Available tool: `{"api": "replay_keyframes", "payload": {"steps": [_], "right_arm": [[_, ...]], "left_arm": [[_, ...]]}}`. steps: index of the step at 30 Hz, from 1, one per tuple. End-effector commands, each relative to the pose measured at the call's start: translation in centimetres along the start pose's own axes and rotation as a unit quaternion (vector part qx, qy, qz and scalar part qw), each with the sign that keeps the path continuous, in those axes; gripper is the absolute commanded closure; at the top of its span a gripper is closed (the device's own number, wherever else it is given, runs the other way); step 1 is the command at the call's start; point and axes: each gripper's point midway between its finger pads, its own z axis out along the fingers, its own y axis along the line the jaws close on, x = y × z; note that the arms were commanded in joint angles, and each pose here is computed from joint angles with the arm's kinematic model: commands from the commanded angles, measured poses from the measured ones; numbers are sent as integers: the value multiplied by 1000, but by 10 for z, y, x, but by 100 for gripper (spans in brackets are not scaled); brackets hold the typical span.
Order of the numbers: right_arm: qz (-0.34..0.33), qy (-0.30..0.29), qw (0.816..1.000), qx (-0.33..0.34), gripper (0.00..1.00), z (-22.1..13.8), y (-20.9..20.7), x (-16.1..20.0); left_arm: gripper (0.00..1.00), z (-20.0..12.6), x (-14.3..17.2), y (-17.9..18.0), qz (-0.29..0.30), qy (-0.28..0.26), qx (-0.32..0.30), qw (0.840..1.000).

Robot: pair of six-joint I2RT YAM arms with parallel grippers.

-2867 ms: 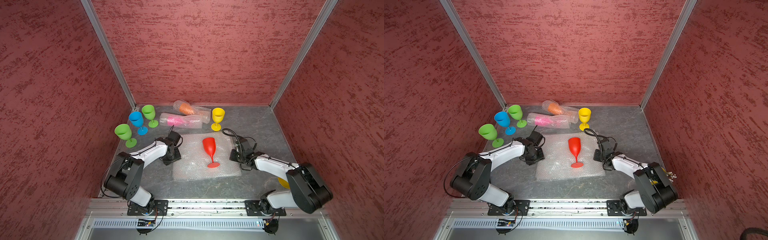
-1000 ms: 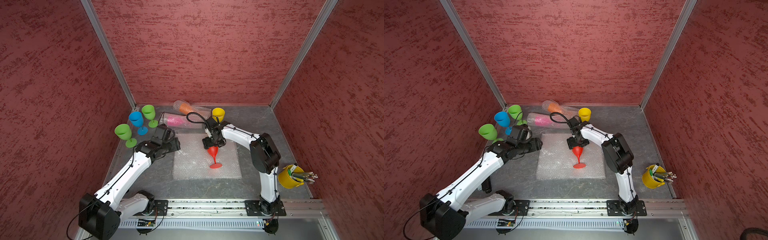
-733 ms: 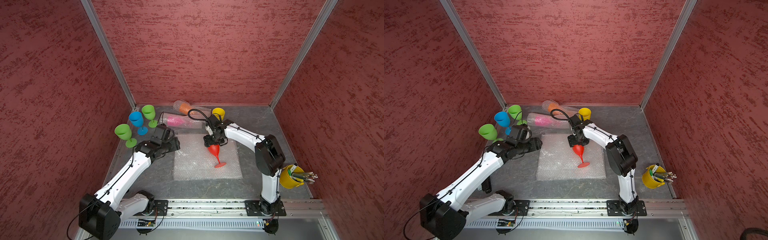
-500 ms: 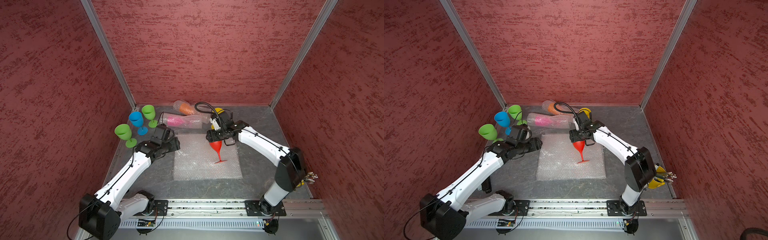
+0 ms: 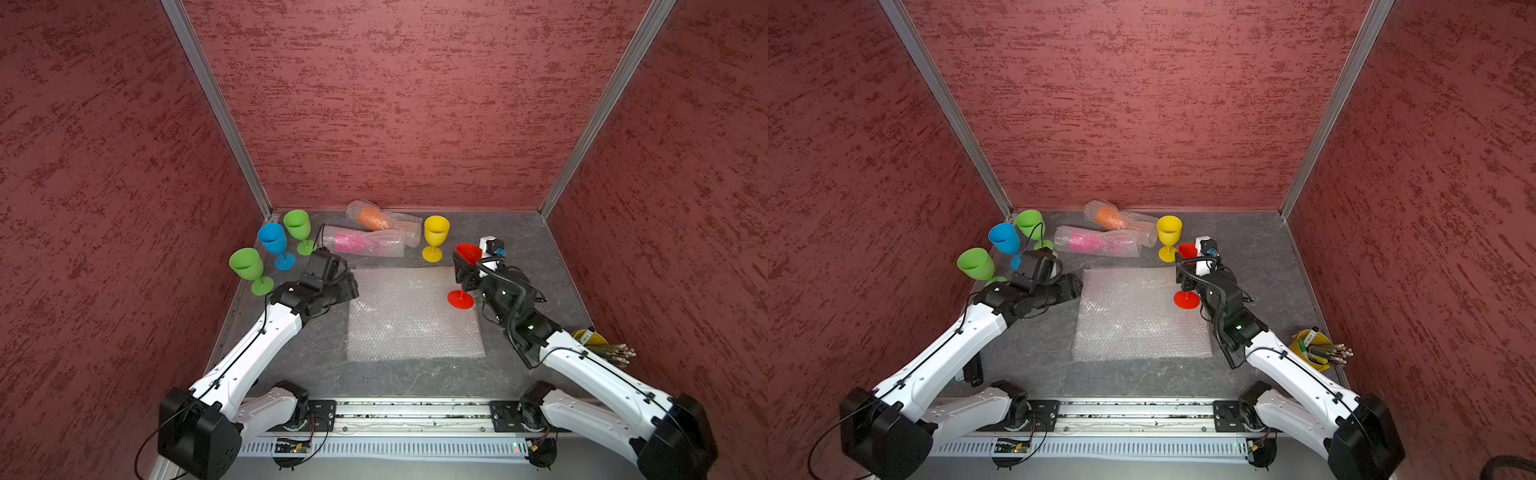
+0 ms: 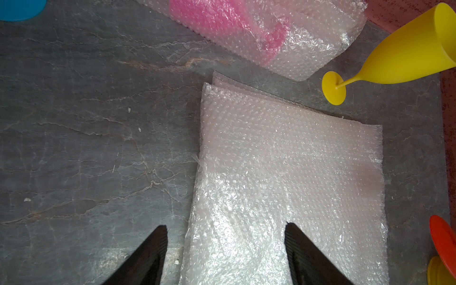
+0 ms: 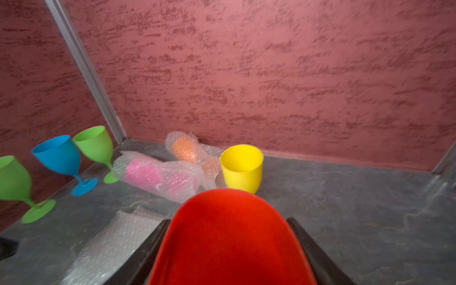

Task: Unpack wine glasses from bubble wrap
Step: Pick up the wine glass from the bubble wrap, then place the wine glass at the center of the board.

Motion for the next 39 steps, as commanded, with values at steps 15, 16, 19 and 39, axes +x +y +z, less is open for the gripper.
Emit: {"api": "replay_keyframes", "payload": {"steps": [15, 16, 19, 39], "right_arm": [[-55, -168, 976, 127, 28, 100, -120, 3], [-55, -168, 976, 124, 27, 106, -123, 7], [-53, -167, 979, 109, 26, 121, -130, 17], [-28, -153, 988, -8, 22, 182, -115, 69]], "left_arm": [[24, 3, -4, 2, -20, -11, 5, 1000], [24, 3, -4, 2, -21, -11, 6, 1000], [24, 5, -3, 1, -21, -8, 9, 1000], [25, 16, 1, -1, -24, 12, 13, 1000]]}}
